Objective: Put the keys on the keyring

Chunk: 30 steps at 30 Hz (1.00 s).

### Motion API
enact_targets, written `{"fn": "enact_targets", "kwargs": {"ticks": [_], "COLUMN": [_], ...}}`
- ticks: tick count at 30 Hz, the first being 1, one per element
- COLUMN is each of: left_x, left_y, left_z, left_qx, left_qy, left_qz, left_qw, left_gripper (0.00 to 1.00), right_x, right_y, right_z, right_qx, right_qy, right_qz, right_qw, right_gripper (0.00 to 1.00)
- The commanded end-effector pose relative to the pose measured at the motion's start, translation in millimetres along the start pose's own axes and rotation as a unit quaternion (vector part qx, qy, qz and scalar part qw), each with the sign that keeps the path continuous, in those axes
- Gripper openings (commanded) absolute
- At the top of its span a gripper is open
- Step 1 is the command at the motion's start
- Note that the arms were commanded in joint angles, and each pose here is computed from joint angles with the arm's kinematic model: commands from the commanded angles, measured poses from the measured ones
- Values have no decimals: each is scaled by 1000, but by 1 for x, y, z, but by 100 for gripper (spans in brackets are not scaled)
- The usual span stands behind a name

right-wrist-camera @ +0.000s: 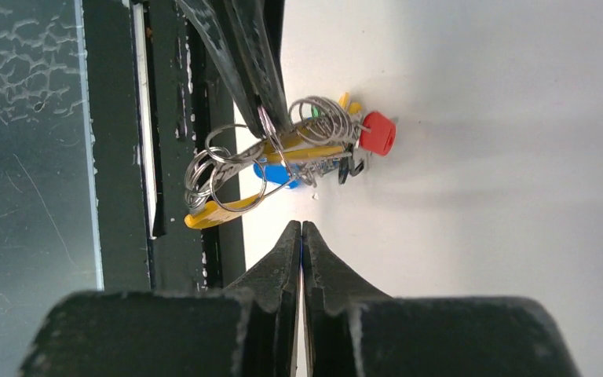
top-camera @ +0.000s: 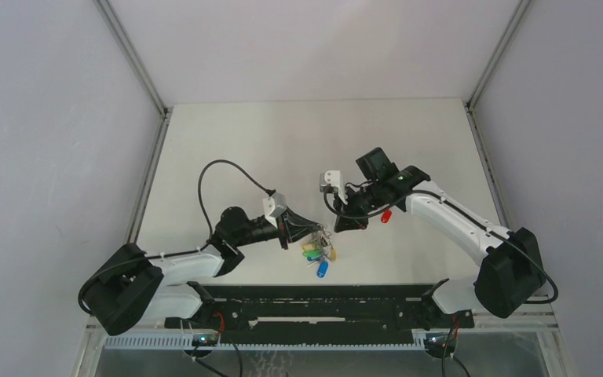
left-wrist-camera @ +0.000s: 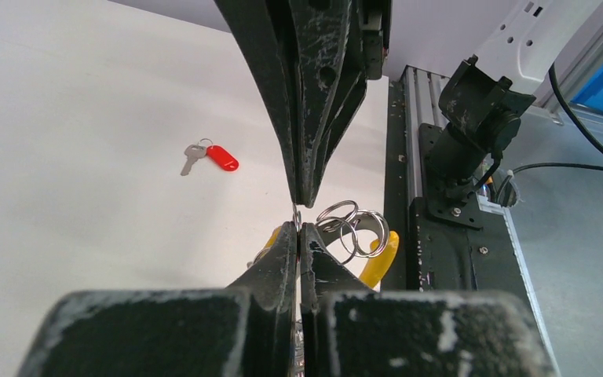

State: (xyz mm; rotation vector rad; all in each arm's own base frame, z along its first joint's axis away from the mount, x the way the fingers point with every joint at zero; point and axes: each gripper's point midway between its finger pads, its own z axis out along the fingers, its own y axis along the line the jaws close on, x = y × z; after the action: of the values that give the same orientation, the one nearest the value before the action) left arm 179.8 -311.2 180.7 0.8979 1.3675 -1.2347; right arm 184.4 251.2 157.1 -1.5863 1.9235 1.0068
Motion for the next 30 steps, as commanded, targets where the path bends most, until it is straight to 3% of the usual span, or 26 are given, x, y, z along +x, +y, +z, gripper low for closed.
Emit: {"fn": "enact_targets", "kwargs": {"ticks": [1,6,16,30], "left_x": [-26,-27,-23,-21], "left_y": [-3,-4,-7,-8], "left_z": [-3,-3,-1,2], "left_qx": [0,2,16,26], "left_qy": [-51,-55,-48,-42], "left_qz": [32,31,26,23], "left_qw": [998,998,998,999], "left_gripper": [0,0,0,0], "right_x": [-4,-12,-47,-48], "right_y": [0,0,2,12], "right_z": [-2,-6,-25,-4], "right_qx": [9,17,49,-10], "right_qy": [-16,-41,-130,-128], "right_qz": [4,-9,-103,-122], "right_qw": [1000,999,985,984], "right_gripper": [0,0,16,19]}}
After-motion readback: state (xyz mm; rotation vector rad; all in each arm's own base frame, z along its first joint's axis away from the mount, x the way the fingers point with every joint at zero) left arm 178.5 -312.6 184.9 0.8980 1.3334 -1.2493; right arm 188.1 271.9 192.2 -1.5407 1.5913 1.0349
